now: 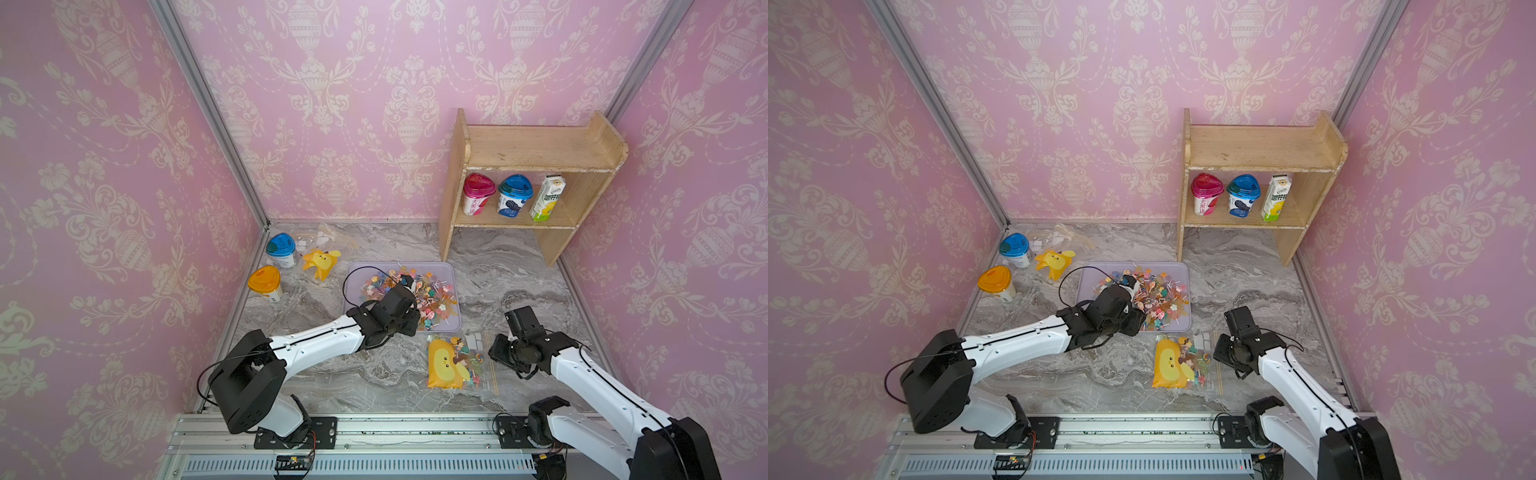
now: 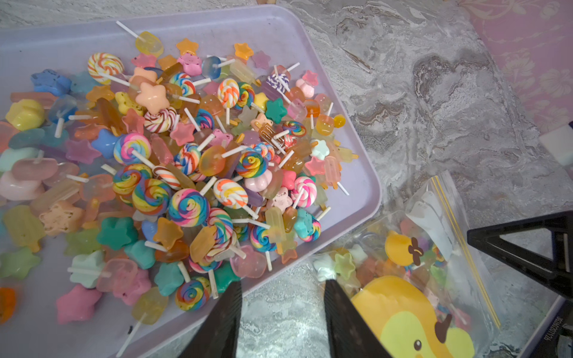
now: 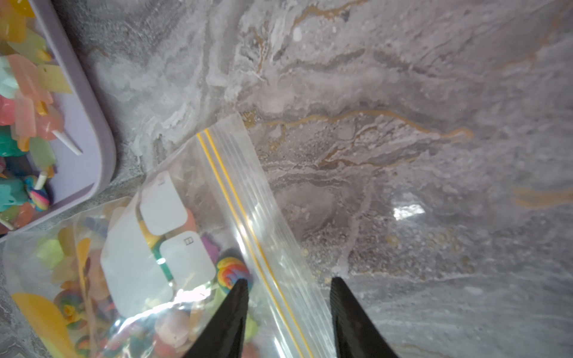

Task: Pour candies out of the ziploc bag
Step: Place the candies in the ziploc bag on the tray.

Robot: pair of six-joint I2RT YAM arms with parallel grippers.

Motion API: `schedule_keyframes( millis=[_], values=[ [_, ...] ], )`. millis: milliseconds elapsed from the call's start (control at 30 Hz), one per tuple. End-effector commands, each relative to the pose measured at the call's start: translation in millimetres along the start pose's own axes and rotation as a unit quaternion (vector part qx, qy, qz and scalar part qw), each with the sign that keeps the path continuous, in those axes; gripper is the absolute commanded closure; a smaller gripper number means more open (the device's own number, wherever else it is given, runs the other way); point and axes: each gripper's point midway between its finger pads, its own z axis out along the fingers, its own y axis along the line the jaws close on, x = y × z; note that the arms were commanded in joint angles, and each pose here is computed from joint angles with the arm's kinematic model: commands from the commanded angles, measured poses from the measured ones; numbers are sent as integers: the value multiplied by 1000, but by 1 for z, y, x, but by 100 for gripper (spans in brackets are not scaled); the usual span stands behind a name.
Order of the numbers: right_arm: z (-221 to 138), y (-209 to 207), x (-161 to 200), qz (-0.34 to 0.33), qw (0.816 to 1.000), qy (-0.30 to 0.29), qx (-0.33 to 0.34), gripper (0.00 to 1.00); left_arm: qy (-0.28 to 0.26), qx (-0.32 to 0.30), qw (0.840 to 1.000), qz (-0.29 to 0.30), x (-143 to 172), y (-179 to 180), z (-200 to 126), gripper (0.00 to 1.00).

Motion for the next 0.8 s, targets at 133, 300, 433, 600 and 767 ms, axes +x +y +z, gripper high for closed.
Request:
schedule_keyframes(
  millis=[133, 300, 433, 600, 767],
  values=[
    [10, -3, 5, 2, 1000, 15, 9, 52, -6, 47, 999, 0, -1, -40, 5, 54],
    [14, -1, 4, -5, 1000, 21, 9, 52, 12, 68, 997, 21, 12, -68, 14, 43],
    [18, 4, 5, -9, 999, 34, 1, 52, 46, 73, 996, 38, 31, -85, 24, 36],
    [20, 10, 4, -12, 999, 38, -10, 56, 90, 58, 993, 44, 61, -83, 31, 32],
    [23, 10, 7, -10, 999, 40, -15, 69, 114, 40, 992, 27, 86, -68, 32, 26]
  ],
)
